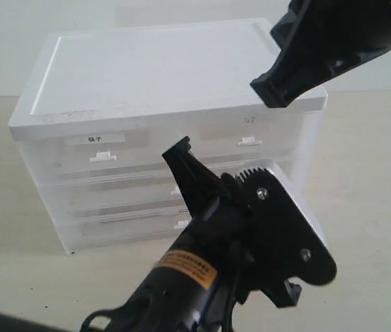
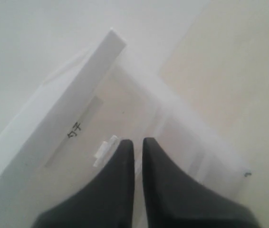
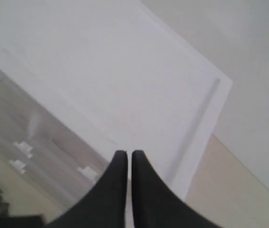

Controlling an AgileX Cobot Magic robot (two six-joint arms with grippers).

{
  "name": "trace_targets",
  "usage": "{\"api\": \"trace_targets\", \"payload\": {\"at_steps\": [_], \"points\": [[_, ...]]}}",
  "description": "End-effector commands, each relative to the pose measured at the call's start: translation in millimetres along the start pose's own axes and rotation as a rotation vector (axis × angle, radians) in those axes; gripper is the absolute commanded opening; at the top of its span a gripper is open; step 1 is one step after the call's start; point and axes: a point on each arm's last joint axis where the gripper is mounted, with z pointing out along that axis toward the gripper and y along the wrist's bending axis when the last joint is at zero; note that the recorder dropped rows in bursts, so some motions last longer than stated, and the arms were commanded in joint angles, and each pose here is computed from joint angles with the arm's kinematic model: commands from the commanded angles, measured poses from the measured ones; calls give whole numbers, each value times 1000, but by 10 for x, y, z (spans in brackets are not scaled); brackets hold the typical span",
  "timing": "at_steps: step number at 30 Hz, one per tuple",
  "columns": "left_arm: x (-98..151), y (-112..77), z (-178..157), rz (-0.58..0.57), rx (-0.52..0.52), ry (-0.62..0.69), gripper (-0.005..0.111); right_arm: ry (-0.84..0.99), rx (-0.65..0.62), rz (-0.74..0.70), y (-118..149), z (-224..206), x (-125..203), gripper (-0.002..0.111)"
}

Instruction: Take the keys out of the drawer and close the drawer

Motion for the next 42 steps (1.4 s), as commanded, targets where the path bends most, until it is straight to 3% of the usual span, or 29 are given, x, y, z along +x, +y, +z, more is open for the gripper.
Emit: {"api": "trace_targets", "payload": {"at_steps": [1, 3, 4, 7, 10, 12, 15, 17, 19, 21, 24, 27, 29, 34, 42], "points": [[-61, 155, -222, -115, -14, 81, 5, 30, 124, 107, -263, 124, 169, 0], [-15, 323, -231, -170, 1, 186, 5, 35, 150, 178, -411, 176, 241, 0], [22, 550, -241, -239, 14, 246, 5, 40, 170, 242, -560, 212, 315, 0], [14, 933, -338, -357, -2, 228, 5, 45, 158, 323, -725, 238, 408, 0], [26, 1498, -528, -542, -114, 211, 5, 48, 154, 406, -913, 247, 523, 0], [88, 2061, -780, -656, -230, 176, 5, 74, 171, 495, -1075, 330, 653, 0], [322, 2506, -1000, -688, -371, 249, 5, 182, 135, 537, -1110, 635, 827, 0], [522, 2700, -1070, -648, -454, 289, 5, 185, 137, 537, -1140, 737, 866, 0], [679, 2752, -1076, -662, -471, 311, 5, 183, 171, 568, -1235, 721, 925, 0], [784, 2757, -1010, -754, -398, 266, 5, 186, 191, 628, -1326, 715, 1000, 0], [1046, 2803, -861, -856, -368, 306, 5, 225, 127, 645, -1287, 871, 1070, 0], [1289, 2781, -654, -987, -209, 299, 5, 235, 80, 631, -1259, 1020, 1116, 0], [1436, 2794, -577, -1025, -213, 344, 5, 207, 75, 656, -1263, 1025, 1087, 0], [1466, 2714, -445, -1042, -105, 336, 5, 180, -94, 675, -1126, 1118, 1049, 0], [1380, 2667, -425, -1058, -8, 275, 5, 184, -219, 683, -966, 1119, 970, 0]]}}
